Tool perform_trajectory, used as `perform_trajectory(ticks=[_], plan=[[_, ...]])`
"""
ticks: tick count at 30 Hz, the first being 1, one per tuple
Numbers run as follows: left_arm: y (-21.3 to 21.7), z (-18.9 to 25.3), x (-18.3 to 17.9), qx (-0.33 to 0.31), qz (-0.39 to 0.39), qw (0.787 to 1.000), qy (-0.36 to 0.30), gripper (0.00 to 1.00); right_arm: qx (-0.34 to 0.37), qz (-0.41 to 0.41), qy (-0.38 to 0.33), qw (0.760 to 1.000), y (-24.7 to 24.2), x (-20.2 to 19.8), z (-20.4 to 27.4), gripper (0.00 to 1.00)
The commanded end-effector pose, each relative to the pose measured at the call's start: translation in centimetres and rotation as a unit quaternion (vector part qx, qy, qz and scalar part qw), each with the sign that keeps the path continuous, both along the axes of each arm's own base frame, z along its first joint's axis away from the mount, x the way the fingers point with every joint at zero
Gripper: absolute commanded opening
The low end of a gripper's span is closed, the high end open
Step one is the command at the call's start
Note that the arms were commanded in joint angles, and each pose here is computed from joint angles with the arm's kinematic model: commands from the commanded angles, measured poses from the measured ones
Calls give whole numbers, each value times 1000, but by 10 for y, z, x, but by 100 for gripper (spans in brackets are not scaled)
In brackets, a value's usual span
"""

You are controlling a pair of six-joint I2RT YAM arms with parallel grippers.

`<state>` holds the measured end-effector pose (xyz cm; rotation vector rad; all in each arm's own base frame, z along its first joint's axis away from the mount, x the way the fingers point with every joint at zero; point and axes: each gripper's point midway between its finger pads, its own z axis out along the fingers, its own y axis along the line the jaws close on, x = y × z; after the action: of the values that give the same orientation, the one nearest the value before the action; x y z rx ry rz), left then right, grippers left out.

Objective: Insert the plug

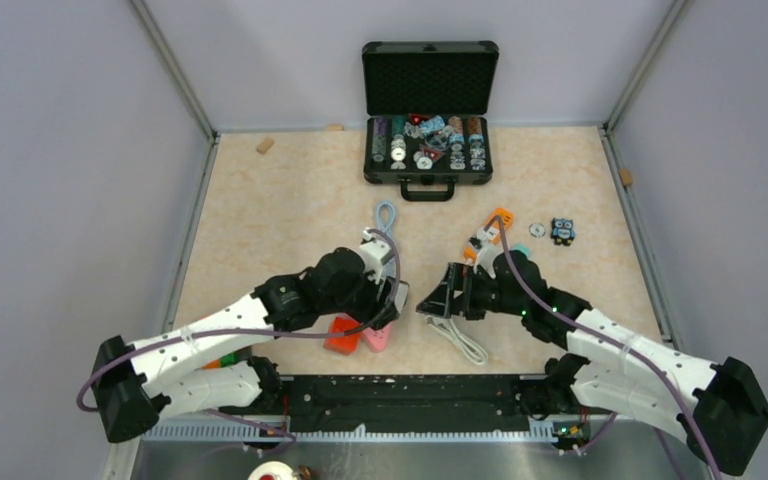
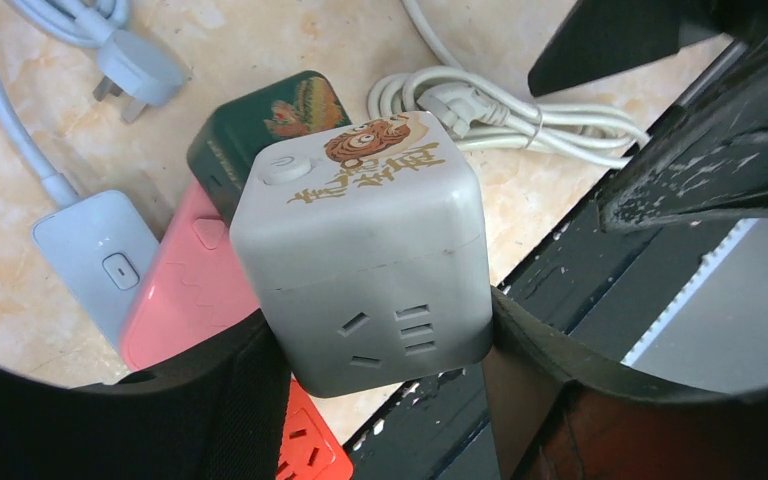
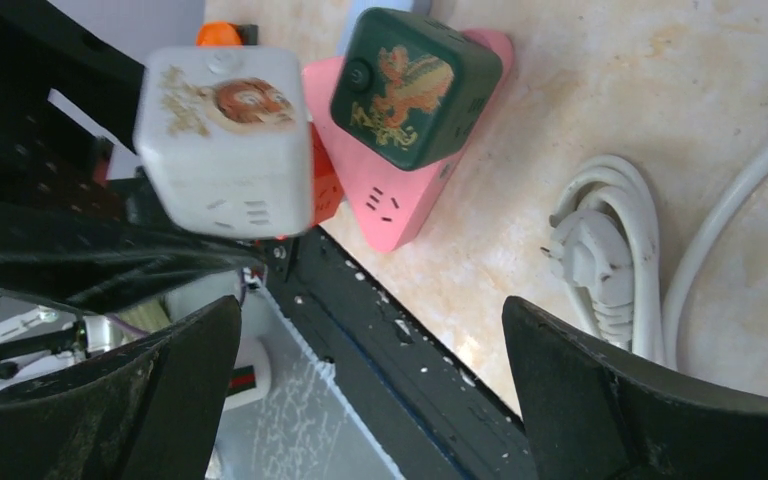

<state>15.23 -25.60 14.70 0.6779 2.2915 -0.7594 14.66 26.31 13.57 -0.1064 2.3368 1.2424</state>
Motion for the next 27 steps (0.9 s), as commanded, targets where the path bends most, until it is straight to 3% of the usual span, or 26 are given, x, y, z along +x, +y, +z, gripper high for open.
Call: perform_trajectory(ticks=[1,6,15,27], plan=[[-11,17,4,36,-2,997,-67,0,40,24,-10,999,9,3,43,99],[-27,23,-12,71,-52,992,-90,0,29,64,-18,997,7,-2,55,99],[-49,31,-39,72,-128,984,-100,0,41,149,0,988,15,-20,56,98],[-60,37,-47,56,-150,981,-107,0,114,217,28,969,38,-28,56,79]])
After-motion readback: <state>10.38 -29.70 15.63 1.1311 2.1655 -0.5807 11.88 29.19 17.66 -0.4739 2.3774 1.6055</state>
